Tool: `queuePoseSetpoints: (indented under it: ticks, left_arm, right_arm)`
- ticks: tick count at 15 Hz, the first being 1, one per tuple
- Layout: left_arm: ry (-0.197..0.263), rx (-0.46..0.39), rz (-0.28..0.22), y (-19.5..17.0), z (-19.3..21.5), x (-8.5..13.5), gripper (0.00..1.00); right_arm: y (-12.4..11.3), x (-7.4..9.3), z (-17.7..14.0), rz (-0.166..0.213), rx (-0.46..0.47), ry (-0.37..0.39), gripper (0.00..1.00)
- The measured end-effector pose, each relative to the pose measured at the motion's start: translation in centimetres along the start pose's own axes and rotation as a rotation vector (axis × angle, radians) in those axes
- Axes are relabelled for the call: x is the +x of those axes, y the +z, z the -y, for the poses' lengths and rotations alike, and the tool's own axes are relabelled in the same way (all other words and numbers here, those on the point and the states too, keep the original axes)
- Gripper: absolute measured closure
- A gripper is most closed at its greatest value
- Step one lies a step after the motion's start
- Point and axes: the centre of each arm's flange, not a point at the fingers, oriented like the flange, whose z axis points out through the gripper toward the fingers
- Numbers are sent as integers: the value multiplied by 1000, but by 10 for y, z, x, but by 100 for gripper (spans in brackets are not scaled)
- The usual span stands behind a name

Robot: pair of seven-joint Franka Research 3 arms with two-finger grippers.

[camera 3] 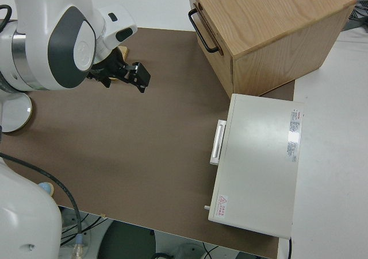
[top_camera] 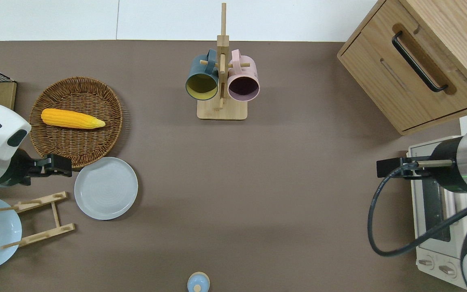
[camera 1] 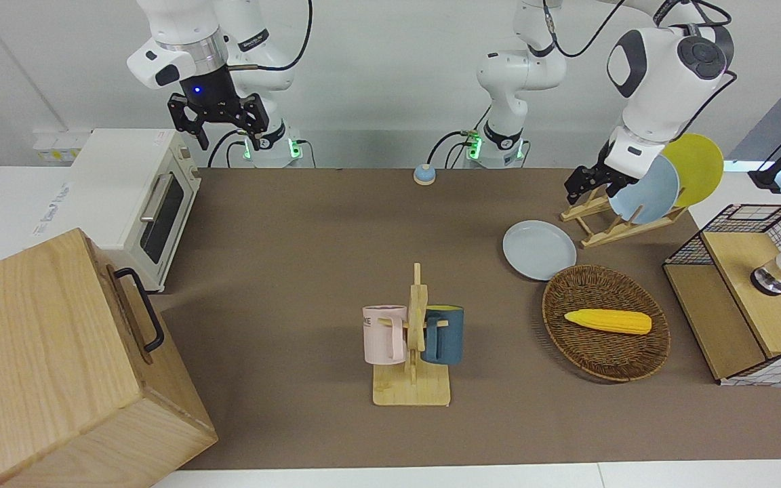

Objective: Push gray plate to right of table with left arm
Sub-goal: 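Move the left gripper down beside the gray plate's edge nearest the basket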

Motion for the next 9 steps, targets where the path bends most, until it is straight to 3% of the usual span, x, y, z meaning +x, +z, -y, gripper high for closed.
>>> queuePoseSetpoints:
  ticks: [4,9]
  left_arm:
    - [2,-1,12,31,7,-14,4]
    - [-13,-10,2,68,29,-17,6]
  right_arm:
    - [0,0,0,0,0,0,0]
    - [0,0,0,0,0,0,0]
